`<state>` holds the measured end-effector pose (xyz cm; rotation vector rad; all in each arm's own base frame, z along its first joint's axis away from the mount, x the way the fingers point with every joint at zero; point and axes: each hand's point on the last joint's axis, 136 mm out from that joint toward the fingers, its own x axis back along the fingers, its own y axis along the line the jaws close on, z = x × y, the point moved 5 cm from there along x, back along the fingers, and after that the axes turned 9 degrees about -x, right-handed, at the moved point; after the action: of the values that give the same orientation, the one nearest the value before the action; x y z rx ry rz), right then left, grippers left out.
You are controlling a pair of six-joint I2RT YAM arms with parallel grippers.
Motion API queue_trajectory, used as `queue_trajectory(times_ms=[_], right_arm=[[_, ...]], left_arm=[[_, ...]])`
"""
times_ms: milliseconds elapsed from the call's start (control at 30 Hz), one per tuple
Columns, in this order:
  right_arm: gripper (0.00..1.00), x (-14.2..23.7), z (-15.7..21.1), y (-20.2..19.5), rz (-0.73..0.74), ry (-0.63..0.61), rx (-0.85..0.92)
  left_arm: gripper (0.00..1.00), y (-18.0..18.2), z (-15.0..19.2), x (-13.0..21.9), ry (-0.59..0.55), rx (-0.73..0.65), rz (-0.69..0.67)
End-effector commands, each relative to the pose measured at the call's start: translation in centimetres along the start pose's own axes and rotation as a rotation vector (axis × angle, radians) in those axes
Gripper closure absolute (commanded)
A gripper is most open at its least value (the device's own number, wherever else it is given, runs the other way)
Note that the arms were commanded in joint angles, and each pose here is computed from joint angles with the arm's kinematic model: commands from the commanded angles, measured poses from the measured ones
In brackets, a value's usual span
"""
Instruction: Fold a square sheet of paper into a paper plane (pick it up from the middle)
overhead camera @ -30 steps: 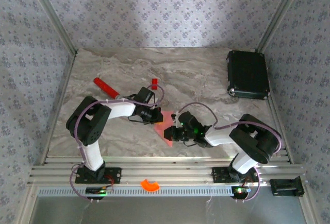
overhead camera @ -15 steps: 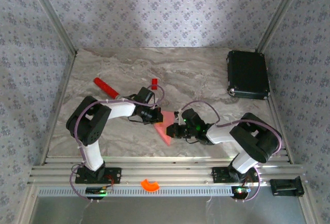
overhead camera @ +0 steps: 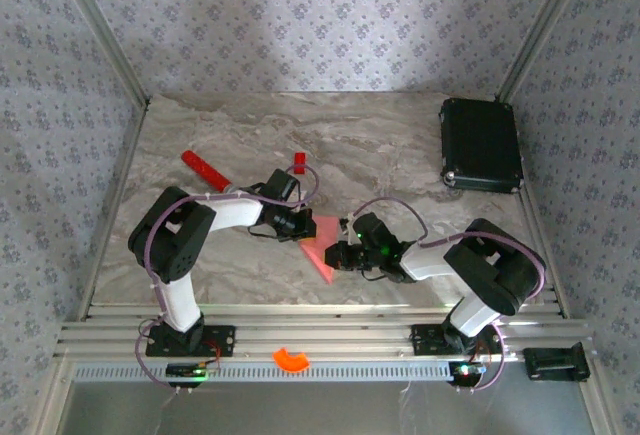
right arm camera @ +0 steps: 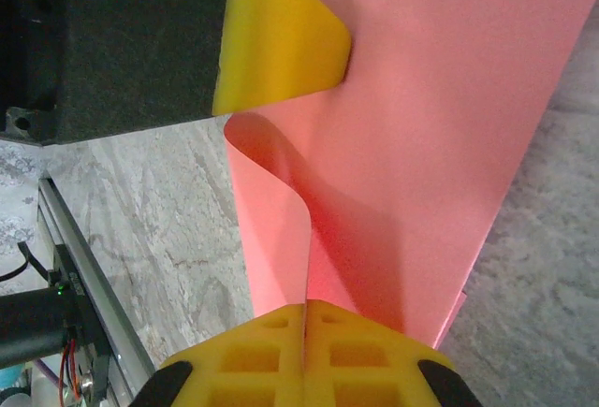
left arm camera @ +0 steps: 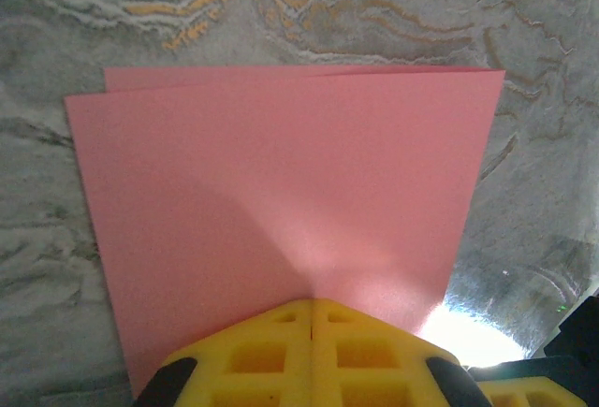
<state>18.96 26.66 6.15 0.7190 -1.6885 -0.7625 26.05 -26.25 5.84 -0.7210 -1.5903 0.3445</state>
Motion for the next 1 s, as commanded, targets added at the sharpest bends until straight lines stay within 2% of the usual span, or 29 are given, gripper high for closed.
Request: queue_trajectory(times_ms=[0,967], right_arm=[[1.00,-0.07,-0.01,-0.84,0.028,-0.009,0.009],[1.00,-0.22,-0.33,-0.86,0.062,0.015,0.028]], left_arm=[[1.00,1.10,1.51,-0.64,0.067,0.029,-0.044],[1.00,0.83,1.48,-1.01,0.083,0.022,-0.043]])
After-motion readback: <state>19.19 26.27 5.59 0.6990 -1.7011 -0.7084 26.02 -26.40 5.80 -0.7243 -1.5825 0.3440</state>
